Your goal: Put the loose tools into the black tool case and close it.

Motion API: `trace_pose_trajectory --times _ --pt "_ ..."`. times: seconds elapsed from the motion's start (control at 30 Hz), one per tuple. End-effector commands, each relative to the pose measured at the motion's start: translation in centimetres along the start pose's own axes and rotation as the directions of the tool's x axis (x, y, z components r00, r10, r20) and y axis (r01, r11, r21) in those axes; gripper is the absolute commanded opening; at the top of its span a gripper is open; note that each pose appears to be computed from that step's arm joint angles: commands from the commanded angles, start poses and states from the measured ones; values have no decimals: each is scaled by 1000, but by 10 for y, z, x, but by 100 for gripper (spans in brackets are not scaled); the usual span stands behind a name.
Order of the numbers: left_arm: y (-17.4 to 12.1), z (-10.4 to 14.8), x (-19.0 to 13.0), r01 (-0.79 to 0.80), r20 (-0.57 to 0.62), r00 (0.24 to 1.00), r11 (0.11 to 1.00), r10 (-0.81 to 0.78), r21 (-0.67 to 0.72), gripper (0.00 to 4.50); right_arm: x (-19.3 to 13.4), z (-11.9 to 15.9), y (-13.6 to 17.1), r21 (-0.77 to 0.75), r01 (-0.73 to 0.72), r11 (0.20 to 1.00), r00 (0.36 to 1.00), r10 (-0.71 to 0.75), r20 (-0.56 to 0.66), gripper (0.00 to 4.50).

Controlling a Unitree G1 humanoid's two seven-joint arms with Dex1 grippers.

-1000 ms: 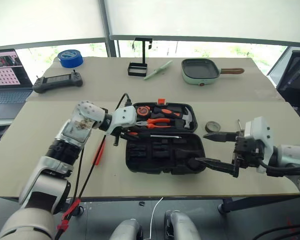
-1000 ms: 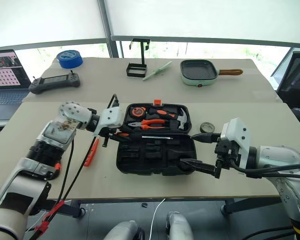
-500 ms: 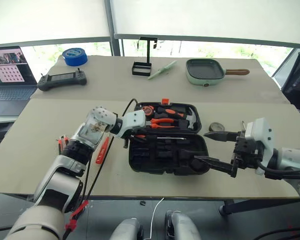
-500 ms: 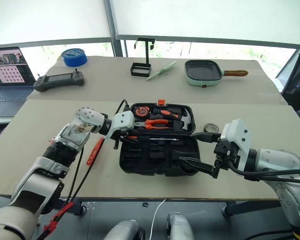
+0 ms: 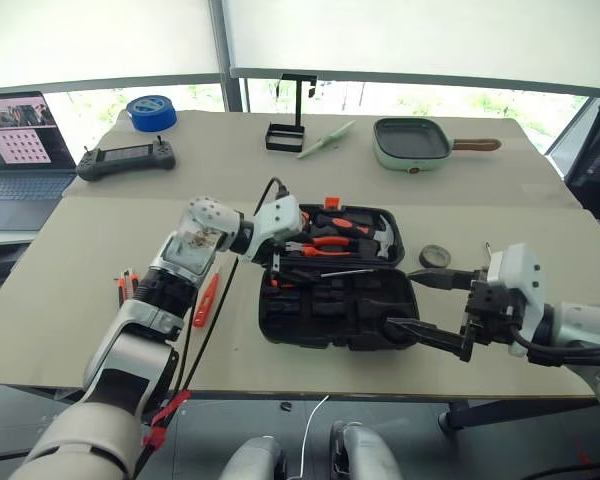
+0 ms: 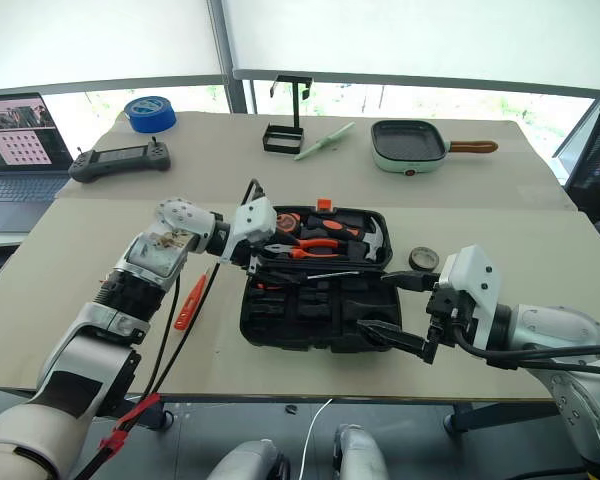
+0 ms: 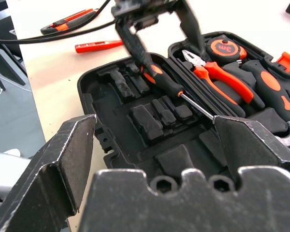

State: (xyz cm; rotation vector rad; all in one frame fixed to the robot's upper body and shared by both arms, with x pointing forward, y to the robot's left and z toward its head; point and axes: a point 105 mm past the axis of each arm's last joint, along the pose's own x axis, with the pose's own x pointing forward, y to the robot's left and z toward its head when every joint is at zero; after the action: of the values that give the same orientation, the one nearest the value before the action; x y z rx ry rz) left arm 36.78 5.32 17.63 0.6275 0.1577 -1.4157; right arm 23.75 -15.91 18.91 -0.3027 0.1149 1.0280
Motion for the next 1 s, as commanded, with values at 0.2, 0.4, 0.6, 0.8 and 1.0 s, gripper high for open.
trace_pose_trajectory --times 0.2,0.4,0.6,0.8,1.0 --pt "2 -11 10 -17 -66 998 1000 18 16 278 -1 13 1 -44 3 999 999 -2 42 450" --pt "-6 -17 16 26 -100 995 999 -23 24 278 0 11 0 -41 8 999 999 -6 40 450" --pt "-10 -16 21 45 -77 996 999 -44 8 124 0 10 0 -41 14 999 999 -13 40 450" --pt "-16 -19 19 77 -98 992 997 -77 6 4 -1 10 -1 -38 25 999 999 -24 40 450" --pt "-16 -19 22 77 -109 991 996 -73 34 4 -1 11 -1 -39 28 999 999 -26 47 450"
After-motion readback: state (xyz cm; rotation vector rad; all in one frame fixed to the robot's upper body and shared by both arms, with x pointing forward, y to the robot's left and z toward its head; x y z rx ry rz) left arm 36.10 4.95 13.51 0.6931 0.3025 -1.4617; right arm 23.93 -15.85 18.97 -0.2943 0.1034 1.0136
